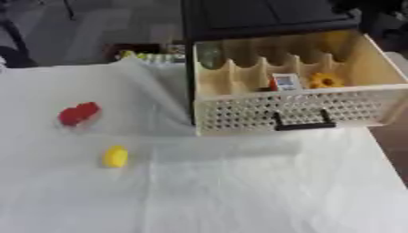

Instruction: Pick up objects from table and place into drawer.

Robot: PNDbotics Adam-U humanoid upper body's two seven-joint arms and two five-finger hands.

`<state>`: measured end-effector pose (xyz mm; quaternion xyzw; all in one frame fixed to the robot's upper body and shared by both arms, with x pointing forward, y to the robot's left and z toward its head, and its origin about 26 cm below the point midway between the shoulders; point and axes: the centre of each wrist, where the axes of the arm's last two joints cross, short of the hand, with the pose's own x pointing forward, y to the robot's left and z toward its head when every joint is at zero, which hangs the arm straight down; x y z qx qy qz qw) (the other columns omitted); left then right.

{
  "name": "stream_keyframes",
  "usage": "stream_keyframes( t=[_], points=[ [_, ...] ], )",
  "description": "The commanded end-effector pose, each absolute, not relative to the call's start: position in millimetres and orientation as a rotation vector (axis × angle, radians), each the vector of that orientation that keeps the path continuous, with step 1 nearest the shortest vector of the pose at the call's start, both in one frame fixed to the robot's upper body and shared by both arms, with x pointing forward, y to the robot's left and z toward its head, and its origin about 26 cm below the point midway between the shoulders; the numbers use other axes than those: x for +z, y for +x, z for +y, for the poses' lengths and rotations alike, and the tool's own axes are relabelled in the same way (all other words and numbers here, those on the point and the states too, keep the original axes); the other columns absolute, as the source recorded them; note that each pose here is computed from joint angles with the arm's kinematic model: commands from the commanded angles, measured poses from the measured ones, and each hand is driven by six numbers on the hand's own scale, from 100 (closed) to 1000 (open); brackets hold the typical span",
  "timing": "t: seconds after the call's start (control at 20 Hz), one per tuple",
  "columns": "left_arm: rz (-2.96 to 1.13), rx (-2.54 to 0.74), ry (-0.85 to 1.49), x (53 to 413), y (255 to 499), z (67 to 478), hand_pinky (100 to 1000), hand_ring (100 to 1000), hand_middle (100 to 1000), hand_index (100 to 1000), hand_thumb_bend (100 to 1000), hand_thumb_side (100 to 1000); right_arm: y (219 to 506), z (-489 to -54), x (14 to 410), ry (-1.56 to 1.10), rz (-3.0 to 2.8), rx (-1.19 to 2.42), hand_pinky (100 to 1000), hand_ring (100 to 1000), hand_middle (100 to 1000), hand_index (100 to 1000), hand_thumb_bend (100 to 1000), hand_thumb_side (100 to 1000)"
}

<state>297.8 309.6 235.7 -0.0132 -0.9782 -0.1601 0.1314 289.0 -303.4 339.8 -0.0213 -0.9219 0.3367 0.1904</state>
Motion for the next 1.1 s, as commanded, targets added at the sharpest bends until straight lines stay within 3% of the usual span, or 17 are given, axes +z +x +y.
stream_keyframes(
  t=[0.05, 0.65, 1.1],
  points=[
    [-2.883, -0.566, 0.122, 260, 292, 322, 427, 619, 672, 700, 100, 543, 284, -304, 352, -0.048, -2.670, 0.914, 728, 729, 403, 734, 243, 833],
    [-2.606, -1.125, 0.645, 297, 292, 340, 454, 671, 727, 802, 100, 399, 284, -304, 354, 0.026, -2.820, 0.690, 741, 727, 449, 762, 235, 866],
    [-2.317, -1.488, 0.847, 314, 319, 366, 530, 733, 772, 942, 100, 454, 284, -308, 354, 0.028, -2.843, 0.607, 741, 724, 452, 761, 228, 866]
  ],
)
